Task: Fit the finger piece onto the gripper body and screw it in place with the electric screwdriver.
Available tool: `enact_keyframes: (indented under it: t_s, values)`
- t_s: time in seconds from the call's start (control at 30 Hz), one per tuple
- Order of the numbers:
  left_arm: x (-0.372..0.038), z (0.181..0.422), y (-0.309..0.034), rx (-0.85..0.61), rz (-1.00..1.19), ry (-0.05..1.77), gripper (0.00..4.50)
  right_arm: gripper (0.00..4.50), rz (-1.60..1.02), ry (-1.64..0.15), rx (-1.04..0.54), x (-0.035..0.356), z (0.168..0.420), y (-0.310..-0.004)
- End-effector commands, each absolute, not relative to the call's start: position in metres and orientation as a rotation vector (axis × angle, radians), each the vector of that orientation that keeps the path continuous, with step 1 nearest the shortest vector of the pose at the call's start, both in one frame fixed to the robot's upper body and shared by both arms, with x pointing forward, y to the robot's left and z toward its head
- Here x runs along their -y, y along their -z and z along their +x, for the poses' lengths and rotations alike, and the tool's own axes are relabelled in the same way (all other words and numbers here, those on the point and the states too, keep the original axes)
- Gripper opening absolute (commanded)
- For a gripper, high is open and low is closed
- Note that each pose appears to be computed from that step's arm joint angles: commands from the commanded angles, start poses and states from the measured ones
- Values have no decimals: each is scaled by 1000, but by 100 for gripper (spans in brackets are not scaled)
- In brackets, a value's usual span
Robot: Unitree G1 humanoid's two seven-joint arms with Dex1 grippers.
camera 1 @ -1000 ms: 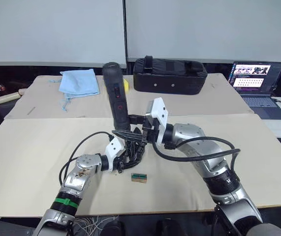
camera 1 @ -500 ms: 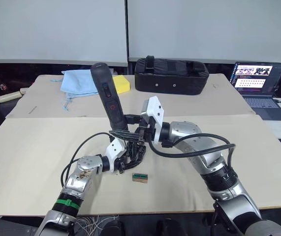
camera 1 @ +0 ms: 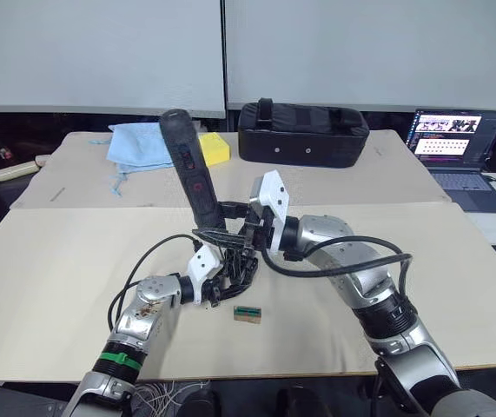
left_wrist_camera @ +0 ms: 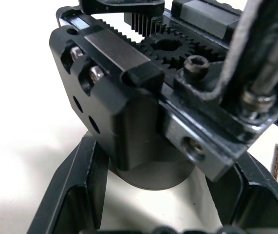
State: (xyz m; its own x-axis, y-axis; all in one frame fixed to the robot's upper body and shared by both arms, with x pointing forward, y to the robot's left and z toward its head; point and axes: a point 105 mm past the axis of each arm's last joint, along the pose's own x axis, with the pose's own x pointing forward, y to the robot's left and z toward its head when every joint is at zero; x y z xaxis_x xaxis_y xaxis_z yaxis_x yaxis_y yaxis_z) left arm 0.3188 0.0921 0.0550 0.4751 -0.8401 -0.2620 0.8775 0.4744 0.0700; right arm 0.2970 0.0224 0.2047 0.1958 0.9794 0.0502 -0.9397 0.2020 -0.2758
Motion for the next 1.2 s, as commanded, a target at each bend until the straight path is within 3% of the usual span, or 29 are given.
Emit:
enact_keyframes:
  t_s: [0.03, 0.43, 0.57, 0.87, 1.2]
  values:
    - [-94, 316, -59, -198, 189, 1072, 228, 193, -275, -1237, -105, 10, 316, -120]
    - [-98, 311, -61, -211, 184, 1072, 228, 193, -166, -1236, -142, 7, 307, -118]
    - [-104, 312, -65, -195, 187, 1054, 228, 193, -221, -1162, -191, 25, 315, -106]
    - [-105, 312, -69, -166, 174, 1049, 228, 193, -317, -1196, -178, 16, 311, -102]
    - [-97, 314, -81, -95, 235, 1094, 228, 193, -333, -1258, -105, -2, 311, -127]
